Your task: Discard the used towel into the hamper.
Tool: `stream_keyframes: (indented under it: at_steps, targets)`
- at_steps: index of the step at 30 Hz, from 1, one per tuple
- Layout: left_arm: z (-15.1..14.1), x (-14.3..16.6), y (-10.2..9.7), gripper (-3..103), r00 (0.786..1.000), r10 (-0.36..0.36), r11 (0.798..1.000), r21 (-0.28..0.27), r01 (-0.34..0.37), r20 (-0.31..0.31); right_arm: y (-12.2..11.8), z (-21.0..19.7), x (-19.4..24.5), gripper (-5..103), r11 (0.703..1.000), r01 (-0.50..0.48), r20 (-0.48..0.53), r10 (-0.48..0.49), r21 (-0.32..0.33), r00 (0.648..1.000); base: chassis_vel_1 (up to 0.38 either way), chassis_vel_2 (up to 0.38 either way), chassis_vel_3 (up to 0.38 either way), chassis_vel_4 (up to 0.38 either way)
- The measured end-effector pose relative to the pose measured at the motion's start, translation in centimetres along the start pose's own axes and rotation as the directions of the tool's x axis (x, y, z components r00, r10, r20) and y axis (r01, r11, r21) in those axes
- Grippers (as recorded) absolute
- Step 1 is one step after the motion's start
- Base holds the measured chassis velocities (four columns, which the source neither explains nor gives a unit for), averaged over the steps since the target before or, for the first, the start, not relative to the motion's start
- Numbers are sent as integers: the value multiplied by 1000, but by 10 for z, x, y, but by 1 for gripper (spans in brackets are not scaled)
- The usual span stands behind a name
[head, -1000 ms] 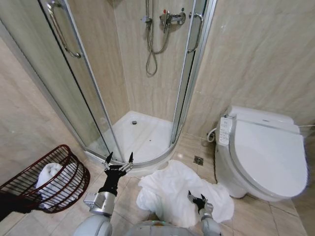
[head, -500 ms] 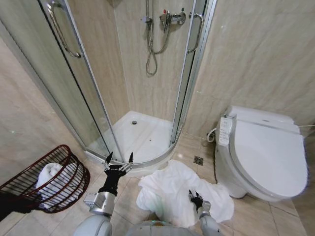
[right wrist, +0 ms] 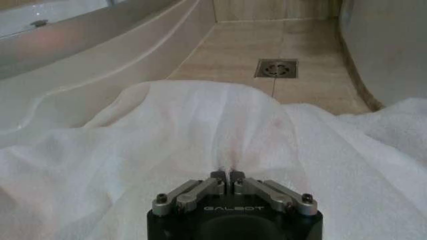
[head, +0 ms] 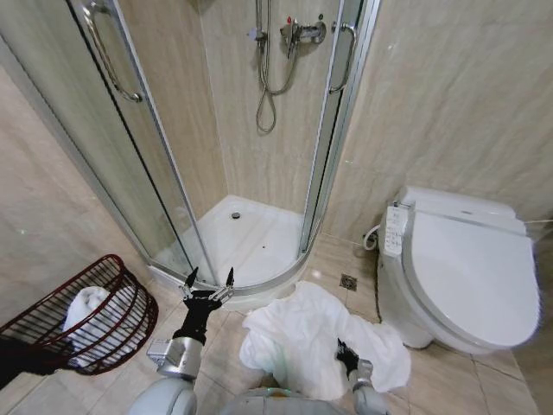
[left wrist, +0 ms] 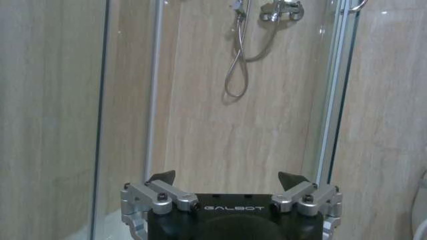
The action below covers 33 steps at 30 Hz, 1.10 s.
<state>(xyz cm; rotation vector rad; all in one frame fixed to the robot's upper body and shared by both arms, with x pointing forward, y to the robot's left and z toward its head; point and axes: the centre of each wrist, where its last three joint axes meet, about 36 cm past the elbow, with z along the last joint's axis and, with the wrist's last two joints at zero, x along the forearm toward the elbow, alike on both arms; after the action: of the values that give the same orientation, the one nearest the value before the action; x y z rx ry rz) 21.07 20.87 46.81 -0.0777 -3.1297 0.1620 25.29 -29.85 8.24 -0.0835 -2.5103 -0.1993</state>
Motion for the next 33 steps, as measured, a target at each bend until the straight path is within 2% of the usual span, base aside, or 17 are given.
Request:
stream_keyframes:
  at_steps: [8,11,15,19,20,23,24,28,29,32,33]
  targets:
    - [0,0,0,100,1000,0,1000,0,0,0,-1,0,12,2,1000,6,44,-7,24,999,0,0,0,0]
    - [0,0,0,100,1000,0,1000,0,0,0,-4,-1,25,2,991,32,115,-46,127,992,0,0,0,0]
    - [0,0,0,100,1000,0,1000,0,0,0,-4,-8,37,2,983,42,174,-74,179,982,0,0,0,0]
    - [0,0,0,100,1000,0,1000,0,0,0,4,-39,66,2,973,38,318,-111,227,942,0,0,0,0]
    - [0,0,0,100,1000,0,1000,0,0,0,4,-39,66,2,973,38,318,-111,227,942,0,0,0,0]
    - [0,0,0,100,1000,0,1000,0,0,0,12,-66,93,2,970,23,413,-124,241,902,0,0,0,0]
    - [0,0,0,100,1000,0,1000,0,0,0,12,-66,93,2,970,23,413,-124,241,902,0,0,0,0]
    - [0,0,0,100,1000,0,1000,0,0,0,23,-104,135,2,971,2,527,-130,238,840,0,0,0,0]
    - [0,0,0,100,1000,0,1000,0,0,0,23,-104,135,2,971,2,527,-130,238,840,0,0,0,0]
    - [0,0,0,100,1000,0,1000,0,0,0,31,-143,166,2,966,-21,629,-151,257,763,0,0,0,0]
    - [0,0,0,100,1000,0,1000,0,0,0,31,-143,166,2,966,-21,629,-151,257,763,0,0,0,0]
